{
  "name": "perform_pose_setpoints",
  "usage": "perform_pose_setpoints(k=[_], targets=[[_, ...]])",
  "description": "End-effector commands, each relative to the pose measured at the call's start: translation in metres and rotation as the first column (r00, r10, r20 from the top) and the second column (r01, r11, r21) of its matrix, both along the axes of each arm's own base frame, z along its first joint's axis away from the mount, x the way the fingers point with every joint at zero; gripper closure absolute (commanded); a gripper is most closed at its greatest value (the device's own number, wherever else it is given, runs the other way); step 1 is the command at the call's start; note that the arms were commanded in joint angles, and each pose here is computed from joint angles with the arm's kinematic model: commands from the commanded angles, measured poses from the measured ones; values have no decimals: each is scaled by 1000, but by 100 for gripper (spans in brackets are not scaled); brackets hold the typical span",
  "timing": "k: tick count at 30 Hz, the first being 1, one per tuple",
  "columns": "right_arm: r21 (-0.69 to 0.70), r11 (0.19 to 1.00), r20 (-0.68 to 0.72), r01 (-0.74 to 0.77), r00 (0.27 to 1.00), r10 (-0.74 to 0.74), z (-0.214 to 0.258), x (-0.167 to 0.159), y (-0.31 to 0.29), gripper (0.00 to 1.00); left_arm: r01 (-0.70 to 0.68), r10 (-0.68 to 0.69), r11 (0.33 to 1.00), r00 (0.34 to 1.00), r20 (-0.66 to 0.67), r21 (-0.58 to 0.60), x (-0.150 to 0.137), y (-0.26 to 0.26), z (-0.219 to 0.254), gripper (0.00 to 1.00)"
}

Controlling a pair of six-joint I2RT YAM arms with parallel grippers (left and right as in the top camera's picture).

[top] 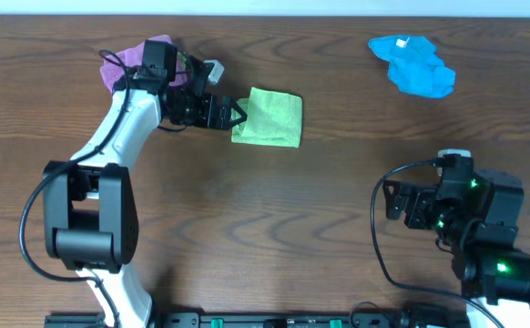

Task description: Fold the cloth

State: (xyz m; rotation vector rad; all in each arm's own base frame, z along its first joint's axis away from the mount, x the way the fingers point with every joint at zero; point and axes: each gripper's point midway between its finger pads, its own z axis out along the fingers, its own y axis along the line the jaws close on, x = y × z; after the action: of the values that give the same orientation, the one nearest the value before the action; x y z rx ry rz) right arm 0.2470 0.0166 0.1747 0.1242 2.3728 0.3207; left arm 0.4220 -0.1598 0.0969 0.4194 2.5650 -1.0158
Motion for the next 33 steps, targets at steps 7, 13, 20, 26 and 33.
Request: perform_pose_setpoints(k=[7, 13, 20, 26, 33], targets=[[61, 998, 2, -26, 1000, 26, 3, -2, 9, 1, 0, 0, 1000, 1000, 17, -7, -6, 4, -27, 5], [85, 995, -10, -44, 999, 45, 2, -5, 14, 1, -1, 5, 999, 997, 80, -45, 8, 0, -22, 5], [101, 994, -10, -51, 999, 52, 2, -5, 17, 1, -116, 119, 987, 993, 25, -113, 27, -3, -23, 5], [109, 993, -12, -47, 999, 49, 2, -5, 18, 1, -125, 141, 977, 986, 87, -174, 43, -8, -7, 5], [110, 993, -20, -46, 999, 49, 1, -7, 18, 1, -223, 227, 950, 974, -5, -220, 50, -9, -2, 5]])
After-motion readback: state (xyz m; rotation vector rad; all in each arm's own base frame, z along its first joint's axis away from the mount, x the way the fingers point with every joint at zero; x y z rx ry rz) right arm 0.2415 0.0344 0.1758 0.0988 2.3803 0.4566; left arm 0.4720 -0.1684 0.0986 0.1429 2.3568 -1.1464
